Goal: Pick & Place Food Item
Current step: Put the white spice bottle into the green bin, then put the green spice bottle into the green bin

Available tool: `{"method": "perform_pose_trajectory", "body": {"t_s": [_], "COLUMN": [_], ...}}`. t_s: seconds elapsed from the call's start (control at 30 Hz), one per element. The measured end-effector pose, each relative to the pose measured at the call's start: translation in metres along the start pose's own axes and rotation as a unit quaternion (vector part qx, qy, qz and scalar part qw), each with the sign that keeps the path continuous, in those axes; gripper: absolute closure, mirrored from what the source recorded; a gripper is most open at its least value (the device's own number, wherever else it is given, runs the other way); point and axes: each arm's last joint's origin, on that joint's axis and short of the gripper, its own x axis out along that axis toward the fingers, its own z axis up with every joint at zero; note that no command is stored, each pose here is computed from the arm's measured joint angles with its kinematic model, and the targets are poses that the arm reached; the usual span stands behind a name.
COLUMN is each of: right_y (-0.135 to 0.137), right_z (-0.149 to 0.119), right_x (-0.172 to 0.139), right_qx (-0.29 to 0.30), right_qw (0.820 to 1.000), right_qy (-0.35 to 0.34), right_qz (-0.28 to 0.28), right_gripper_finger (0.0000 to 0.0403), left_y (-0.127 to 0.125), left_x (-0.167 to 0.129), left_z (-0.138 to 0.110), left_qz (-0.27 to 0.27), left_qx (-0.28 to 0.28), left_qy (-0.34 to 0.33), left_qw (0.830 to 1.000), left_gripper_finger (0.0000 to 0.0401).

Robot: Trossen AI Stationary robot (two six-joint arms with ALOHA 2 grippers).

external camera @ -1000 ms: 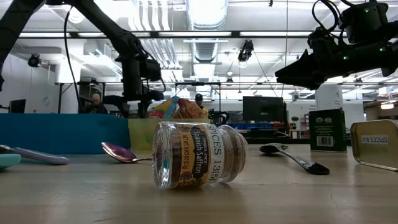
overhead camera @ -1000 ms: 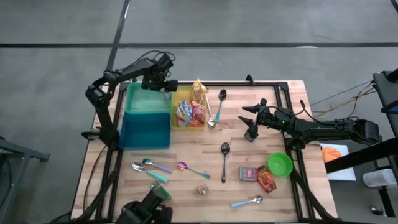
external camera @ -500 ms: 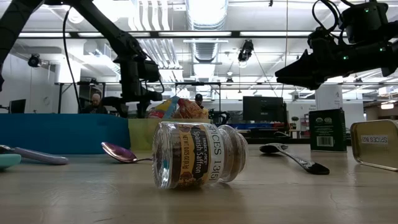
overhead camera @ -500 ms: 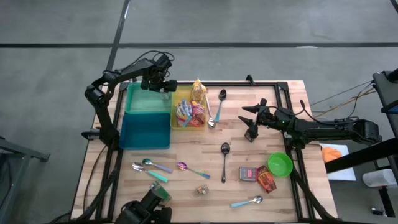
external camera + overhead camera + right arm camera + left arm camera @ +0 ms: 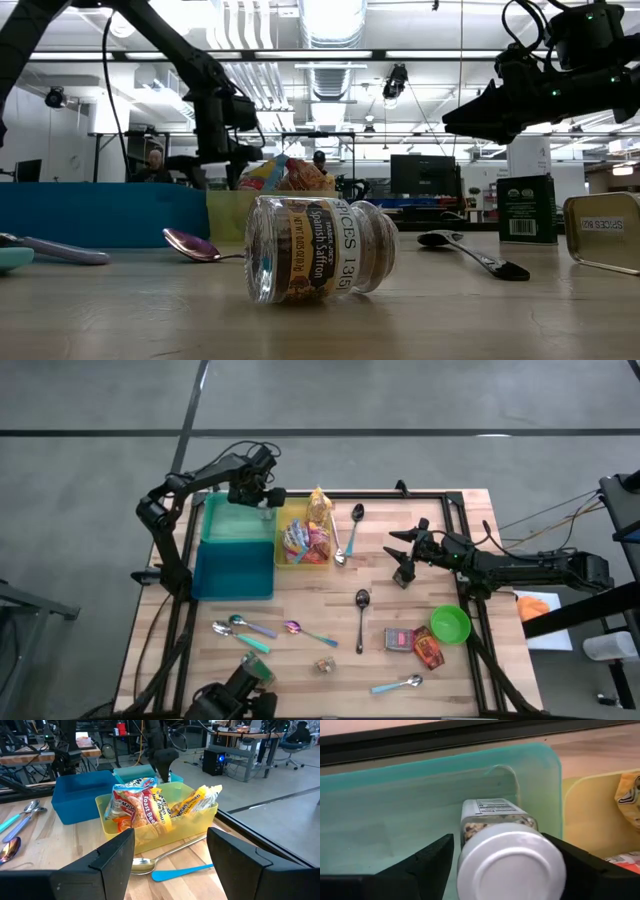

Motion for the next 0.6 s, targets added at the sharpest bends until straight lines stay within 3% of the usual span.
{"method": "perform_pose_trajectory", "body": {"t_s": [0.37, 0.6], "right_y": [0.0, 0.0], "right_z": [0.0, 0.0], "right_x": [0.0, 0.0], "right_qx": [0.0, 0.0], "right_qw": [1.0, 1.0], "right_qy": [0.0, 0.0], "right_qz": [0.0, 0.0], "right_gripper_finger": [0.0156, 0.0156], "left_y": [0.003, -0.001], "left_x": [-0.047, -0.093], "left_z": [-0.009, -0.036], "left_qz": [-0.03, -0.064], "left_qx": [0.003, 0.033], "left_qy": [-0.051, -0.096], "left_qw": [0.998, 0.993], "left_gripper_finger": [0.011, 0.011]}}
